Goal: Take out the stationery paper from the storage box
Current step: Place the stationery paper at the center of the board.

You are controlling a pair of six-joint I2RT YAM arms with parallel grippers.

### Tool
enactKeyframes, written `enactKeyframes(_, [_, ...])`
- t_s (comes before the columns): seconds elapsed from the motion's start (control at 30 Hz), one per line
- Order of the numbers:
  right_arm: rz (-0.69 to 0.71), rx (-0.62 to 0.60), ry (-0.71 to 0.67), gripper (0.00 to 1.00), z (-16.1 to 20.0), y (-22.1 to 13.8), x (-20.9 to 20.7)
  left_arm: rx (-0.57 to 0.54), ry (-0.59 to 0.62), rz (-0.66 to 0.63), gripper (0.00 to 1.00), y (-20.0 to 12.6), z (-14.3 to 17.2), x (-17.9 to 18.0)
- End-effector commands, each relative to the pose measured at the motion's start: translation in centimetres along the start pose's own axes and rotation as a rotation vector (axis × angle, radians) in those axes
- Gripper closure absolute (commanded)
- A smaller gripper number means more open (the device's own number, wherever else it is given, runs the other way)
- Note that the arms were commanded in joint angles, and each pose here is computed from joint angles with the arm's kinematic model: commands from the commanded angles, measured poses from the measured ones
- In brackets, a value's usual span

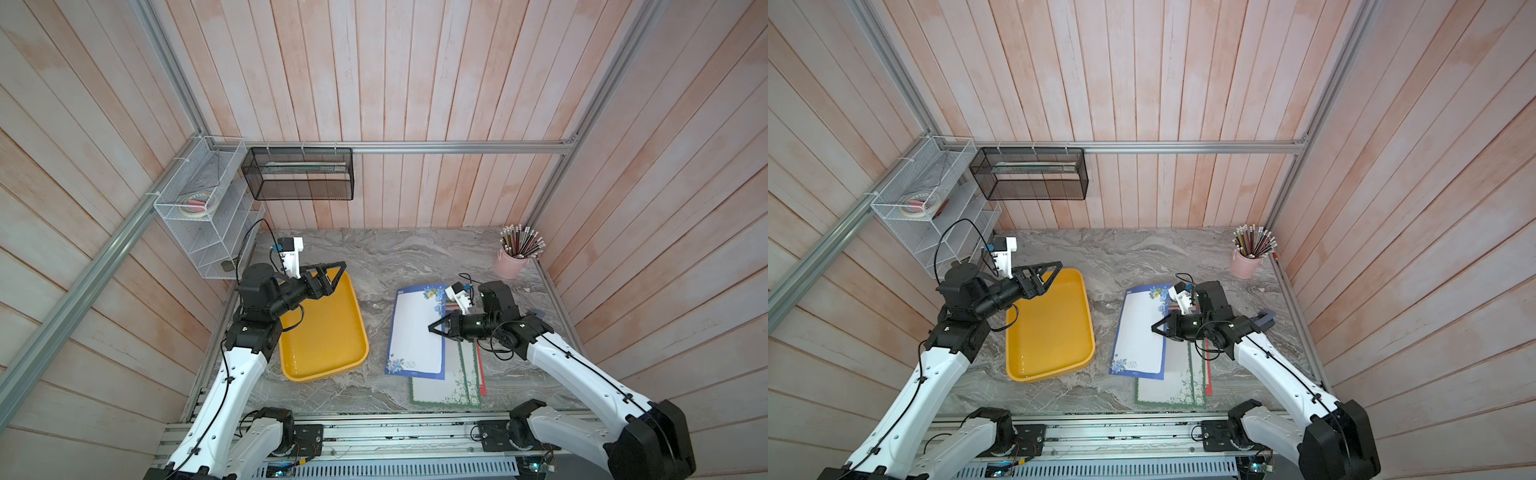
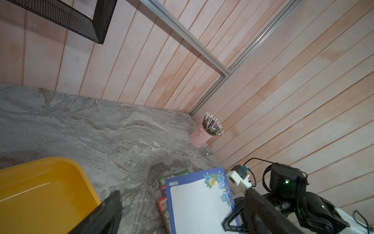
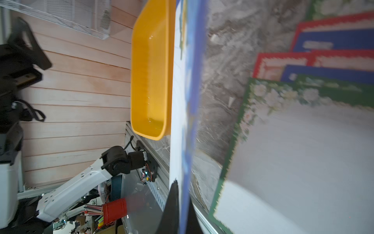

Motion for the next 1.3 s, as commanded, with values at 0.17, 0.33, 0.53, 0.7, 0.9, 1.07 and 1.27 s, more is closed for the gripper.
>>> enactKeyframes(0.17, [0.382, 0.081, 0.170, 1.00, 3.6, -1.3, -9.0, -0.020, -0.043, -0.022, 0.05, 0.6, 0.1, 1.0])
enactKeyframes(0.33, [0.490, -0.002, 0.172, 1.00, 2.5, -1.6, -10.2, -0.017, -0.051, -0.034, 0.05, 0.5, 0.5, 1.2])
enactKeyframes(0.53, [0.555, 0.034, 0.207, 0.98, 2.6, -1.2, -11.4, 0.007, -0.048, -0.071, 0.05, 0.5, 1.2, 1.9])
enactKeyframes(0.7, [0.605, 0.084, 0.236, 0.97, 2.6, -0.7, -12.3, 0.018, -0.027, -0.083, 0.05, 0.7, 1.8, 2.4])
enactKeyframes(0.9, [0.665, 0.120, 0.271, 0.93, 2.8, -0.4, -13.5, 0.049, -0.006, -0.101, 0.05, 1.1, 2.5, 3.3])
enactKeyframes(1.07, [0.704, 0.079, 0.270, 0.92, 2.4, -0.7, -13.8, 0.070, -0.007, -0.109, 0.05, 1.4, 2.9, 4.2])
enactKeyframes(1.27, [0.728, 0.053, 0.264, 0.92, 1.4, -0.8, -13.7, 0.077, -0.025, -0.114, 0.05, 1.3, 3.2, 5.0])
Point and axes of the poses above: each gripper's point midway between its finger pads, its own y axis out along the fingers, its own x axis along the line the jaws close on, z = x × y, the point moved 6 cm from there along -y, back along the fingers, and after that the axes turned 9 degrees about y, right-handed, at the moved point
